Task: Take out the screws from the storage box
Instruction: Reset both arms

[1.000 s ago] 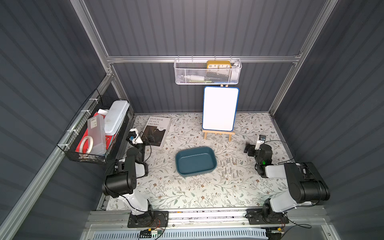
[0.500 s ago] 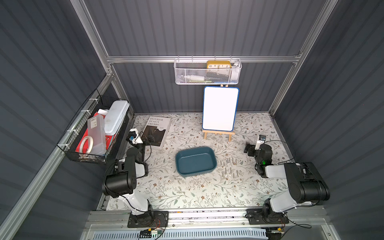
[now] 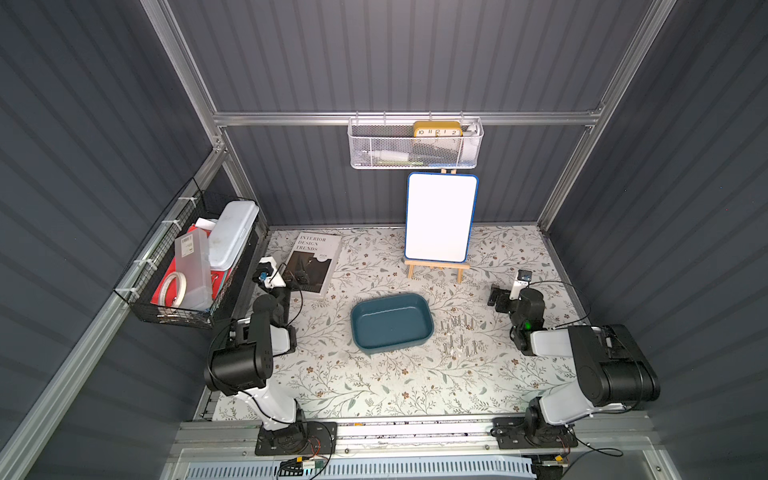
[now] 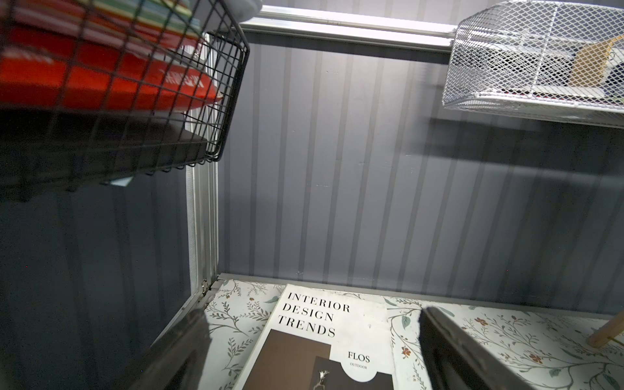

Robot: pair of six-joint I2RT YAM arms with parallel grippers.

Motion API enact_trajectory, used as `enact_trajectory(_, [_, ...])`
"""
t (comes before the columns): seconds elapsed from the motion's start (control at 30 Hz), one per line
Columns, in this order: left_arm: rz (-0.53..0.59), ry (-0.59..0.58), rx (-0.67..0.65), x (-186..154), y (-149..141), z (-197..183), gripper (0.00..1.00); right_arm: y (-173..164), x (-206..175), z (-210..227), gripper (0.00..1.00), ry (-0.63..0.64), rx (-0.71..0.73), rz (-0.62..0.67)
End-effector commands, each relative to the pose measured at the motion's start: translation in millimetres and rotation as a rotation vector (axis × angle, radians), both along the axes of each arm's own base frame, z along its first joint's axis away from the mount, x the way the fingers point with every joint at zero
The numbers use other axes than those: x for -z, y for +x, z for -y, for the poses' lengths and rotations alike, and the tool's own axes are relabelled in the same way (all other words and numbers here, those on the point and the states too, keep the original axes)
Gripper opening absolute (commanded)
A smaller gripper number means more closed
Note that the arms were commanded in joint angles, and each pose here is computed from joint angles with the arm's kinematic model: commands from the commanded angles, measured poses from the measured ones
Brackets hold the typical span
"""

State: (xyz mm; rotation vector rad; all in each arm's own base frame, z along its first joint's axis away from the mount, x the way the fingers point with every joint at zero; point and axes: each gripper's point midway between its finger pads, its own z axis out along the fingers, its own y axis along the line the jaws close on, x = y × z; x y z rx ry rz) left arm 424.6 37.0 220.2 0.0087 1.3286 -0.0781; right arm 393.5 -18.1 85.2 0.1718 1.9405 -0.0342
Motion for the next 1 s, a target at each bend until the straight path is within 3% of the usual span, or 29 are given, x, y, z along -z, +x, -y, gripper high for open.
enact_trajectory(0.0, [0.043,0.018,-0.005,-14,0,1,1.0,5,-21,-8,0.99,-0.004,-0.051,0.05])
enact_trajectory(0.23, [0.042,0.018,-0.006,-13,0,1,0.99,-1,-22,2,0.99,0.005,0.013,0.026])
enact_trajectory(0.97, [0.042,0.018,-0.006,-13,0,1,0.99,5,-9,0,0.99,0.005,0.001,0.038])
